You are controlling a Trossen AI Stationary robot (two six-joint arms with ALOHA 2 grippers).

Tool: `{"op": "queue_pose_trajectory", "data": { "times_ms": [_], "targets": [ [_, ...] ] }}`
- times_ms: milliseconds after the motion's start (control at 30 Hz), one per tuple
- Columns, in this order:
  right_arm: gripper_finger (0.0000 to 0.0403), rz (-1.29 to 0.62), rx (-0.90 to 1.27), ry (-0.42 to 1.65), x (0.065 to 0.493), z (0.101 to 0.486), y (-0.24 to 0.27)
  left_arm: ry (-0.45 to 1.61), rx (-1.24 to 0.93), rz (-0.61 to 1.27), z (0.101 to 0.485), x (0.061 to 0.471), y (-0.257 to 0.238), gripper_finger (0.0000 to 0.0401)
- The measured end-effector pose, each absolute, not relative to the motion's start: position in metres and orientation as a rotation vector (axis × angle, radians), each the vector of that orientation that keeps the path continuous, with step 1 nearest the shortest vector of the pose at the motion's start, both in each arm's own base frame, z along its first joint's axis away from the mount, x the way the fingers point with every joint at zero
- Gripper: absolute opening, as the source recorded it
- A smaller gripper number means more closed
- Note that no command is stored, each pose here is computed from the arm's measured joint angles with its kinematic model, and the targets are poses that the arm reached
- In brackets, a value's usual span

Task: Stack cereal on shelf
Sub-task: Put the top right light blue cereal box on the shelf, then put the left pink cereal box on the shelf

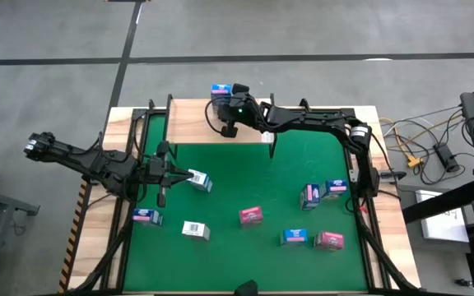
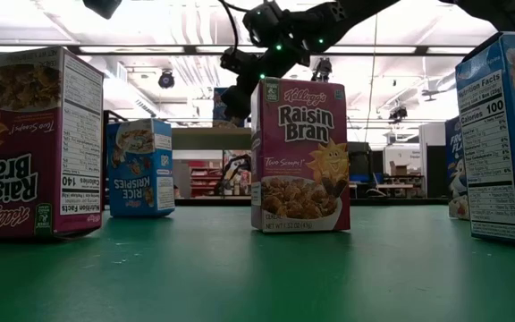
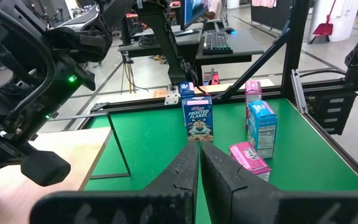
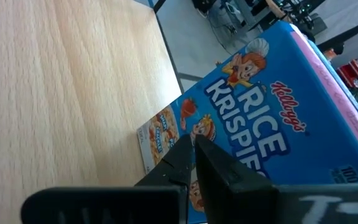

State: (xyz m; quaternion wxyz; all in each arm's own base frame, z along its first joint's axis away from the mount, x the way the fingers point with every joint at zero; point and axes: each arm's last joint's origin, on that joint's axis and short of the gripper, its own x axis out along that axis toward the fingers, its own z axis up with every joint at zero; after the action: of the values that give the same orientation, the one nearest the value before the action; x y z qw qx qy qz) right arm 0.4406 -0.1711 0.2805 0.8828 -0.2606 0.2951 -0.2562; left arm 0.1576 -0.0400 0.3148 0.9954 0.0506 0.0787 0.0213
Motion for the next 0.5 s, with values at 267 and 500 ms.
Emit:
{"op": "queue_pose_trajectory", "data": {
  "times_ms": [267, 500],
  "targets": [
    [0.0012, -0.477, -0.55, 0.623, 0.444, 0.291, -0.146, 0.158, 0.101, 0.043, 0.315, 0.158, -0.04, 0.0],
    [0.0012, -0.378, -0.523, 0.581, 0.426, 0.327, -0.099, 0.157, 0.087, 0.044, 0.315, 0.158, -0.04, 0.0]
  ]
}}
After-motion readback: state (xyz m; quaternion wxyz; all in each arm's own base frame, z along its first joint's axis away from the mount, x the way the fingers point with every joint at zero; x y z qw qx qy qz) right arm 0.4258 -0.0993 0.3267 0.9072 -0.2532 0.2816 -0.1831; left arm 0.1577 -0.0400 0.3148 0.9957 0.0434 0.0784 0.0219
